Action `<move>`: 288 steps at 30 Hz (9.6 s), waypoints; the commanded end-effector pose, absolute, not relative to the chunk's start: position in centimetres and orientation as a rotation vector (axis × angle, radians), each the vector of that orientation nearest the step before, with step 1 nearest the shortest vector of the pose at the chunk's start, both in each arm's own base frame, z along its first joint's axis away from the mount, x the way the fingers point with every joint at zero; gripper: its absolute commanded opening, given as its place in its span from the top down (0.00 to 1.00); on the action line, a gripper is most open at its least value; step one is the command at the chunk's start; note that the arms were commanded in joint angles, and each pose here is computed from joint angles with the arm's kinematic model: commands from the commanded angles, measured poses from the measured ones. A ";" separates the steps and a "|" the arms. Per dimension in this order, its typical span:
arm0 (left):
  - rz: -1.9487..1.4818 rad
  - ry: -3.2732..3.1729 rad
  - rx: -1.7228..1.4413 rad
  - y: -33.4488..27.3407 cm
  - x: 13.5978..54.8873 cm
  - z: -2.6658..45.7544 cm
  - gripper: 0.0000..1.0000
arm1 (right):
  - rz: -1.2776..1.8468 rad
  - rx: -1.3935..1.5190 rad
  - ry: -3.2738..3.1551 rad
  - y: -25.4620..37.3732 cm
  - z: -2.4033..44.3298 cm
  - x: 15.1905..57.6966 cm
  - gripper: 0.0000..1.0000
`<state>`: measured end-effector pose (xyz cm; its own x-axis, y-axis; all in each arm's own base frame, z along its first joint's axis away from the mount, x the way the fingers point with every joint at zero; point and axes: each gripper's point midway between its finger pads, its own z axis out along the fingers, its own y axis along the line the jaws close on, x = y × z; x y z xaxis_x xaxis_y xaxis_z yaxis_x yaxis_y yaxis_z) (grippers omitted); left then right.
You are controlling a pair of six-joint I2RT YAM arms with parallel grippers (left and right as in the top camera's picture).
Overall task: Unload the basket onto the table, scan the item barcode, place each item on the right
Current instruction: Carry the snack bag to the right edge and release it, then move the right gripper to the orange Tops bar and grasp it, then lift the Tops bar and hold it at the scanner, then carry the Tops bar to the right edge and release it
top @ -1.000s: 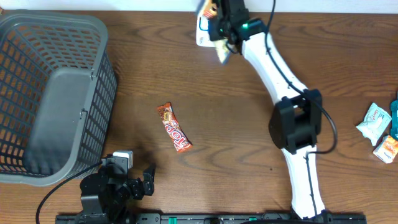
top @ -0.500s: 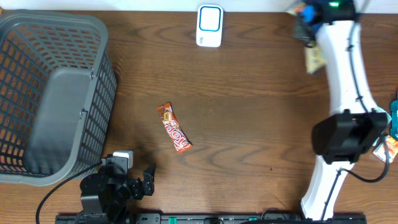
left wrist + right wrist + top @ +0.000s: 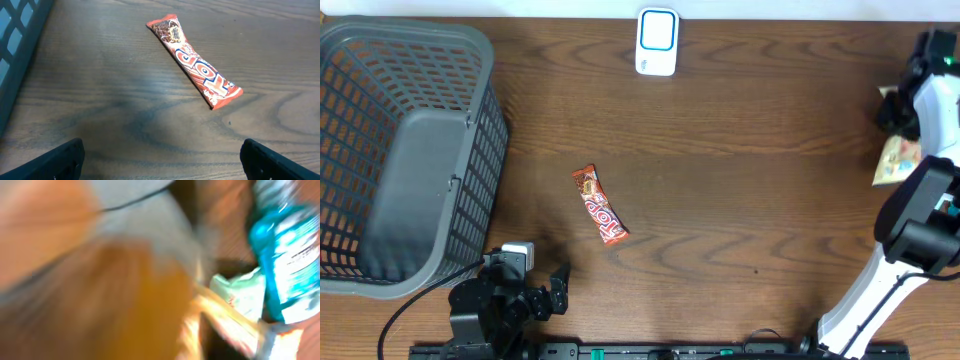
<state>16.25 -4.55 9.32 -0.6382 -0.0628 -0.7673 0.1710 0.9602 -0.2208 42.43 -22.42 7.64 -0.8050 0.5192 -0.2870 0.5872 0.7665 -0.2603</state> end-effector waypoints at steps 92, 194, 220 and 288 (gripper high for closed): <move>-0.332 2.239 0.081 -4.4 16.2 9.3 0.01 | 2.322 -0.575 2.290 30.4 22.5 31.3 0.98; -0.332 2.239 0.081 -4.4 16.2 9.3 0.01 | 0.394 -0.445 1.832 27.5 17.9 67.0 0.99; -0.331 2.239 0.080 -4.4 16.2 9.3 0.01 | -0.090 -0.155 2.515 9.8 16.7 58.1 0.99; -0.331 2.239 0.080 -4.4 16.2 9.3 0.01 | 0.086 0.312 1.884 -0.8 47.5 12.6 0.01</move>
<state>16.25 -4.55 9.32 -0.6382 -0.0628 -0.7673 0.1710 0.9602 -0.2208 14.00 -1.37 48.26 -0.3253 0.2624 -0.9085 0.1932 0.9589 0.2078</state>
